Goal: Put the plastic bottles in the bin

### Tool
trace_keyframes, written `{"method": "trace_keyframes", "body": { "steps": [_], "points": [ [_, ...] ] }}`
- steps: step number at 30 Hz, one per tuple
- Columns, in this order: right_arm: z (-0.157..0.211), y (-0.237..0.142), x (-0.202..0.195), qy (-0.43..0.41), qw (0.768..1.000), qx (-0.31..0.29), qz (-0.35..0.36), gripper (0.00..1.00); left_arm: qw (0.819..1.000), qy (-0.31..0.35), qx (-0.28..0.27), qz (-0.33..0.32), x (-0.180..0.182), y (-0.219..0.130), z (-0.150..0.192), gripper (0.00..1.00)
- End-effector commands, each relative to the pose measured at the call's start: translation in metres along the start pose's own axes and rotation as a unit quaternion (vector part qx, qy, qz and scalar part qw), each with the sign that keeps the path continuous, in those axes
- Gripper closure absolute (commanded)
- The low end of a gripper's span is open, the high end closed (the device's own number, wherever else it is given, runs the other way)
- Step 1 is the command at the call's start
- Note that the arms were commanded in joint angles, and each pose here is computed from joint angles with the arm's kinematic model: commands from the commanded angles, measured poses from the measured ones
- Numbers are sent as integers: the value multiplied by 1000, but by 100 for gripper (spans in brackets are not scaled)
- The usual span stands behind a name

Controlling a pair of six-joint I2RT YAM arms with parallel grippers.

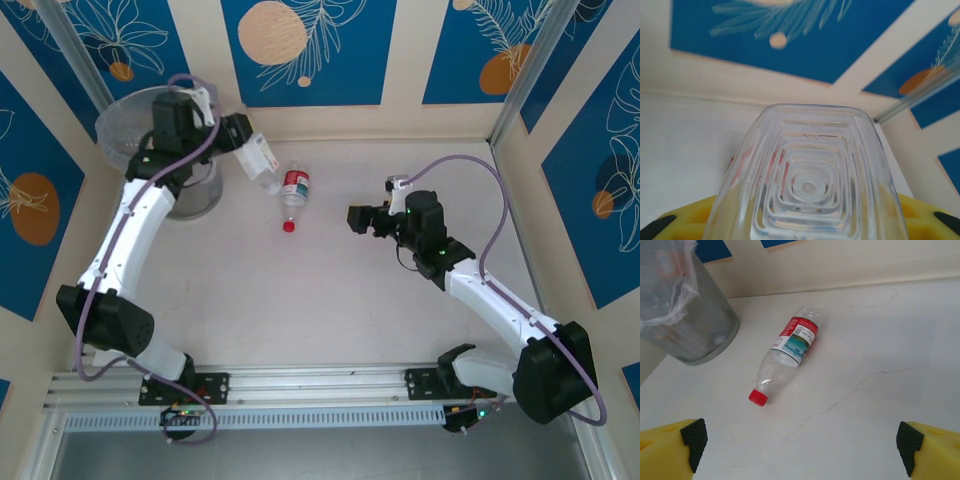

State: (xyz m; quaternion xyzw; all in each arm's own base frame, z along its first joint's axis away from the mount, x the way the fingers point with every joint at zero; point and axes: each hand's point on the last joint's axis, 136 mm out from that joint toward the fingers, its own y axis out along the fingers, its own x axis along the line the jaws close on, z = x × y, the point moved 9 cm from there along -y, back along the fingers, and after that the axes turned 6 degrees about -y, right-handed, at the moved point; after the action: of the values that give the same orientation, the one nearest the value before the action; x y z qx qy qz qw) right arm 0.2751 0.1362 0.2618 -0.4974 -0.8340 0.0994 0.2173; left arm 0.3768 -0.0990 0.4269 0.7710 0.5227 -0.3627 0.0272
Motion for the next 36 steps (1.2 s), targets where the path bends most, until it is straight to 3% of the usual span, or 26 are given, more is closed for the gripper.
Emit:
{"method": "trace_keyframes", "body": {
  "steps": [1,10,16,21,25,28,30,33,36],
  "points": [
    [-2,1,2,25,999,-8,-20,0,998,19,-50,-16,3,-22,-40,56],
    [-3,13,6,31,998,15,-46,0,983,25,-150,-105,45,-49,-110,54],
    [1,20,8,35,997,35,-56,1,951,24,-206,-229,91,-64,-132,53],
    [2,27,10,45,996,47,-66,0,939,19,-200,-280,123,-54,-132,50],
    [4,33,13,51,994,68,-75,0,950,-33,-152,-271,145,-37,-123,49],
    [5,37,15,50,992,84,-78,0,961,-90,-108,-239,158,-22,-112,29],
    [5,40,17,48,991,91,-83,0,961,-102,-85,-242,164,-16,-109,10],
    [6,45,19,51,989,107,-84,0,953,-109,-80,-269,165,-19,-112,1],
    [8,55,21,63,986,134,-77,1,955,-102,-89,-265,157,-26,-116,1]
  ]
}}
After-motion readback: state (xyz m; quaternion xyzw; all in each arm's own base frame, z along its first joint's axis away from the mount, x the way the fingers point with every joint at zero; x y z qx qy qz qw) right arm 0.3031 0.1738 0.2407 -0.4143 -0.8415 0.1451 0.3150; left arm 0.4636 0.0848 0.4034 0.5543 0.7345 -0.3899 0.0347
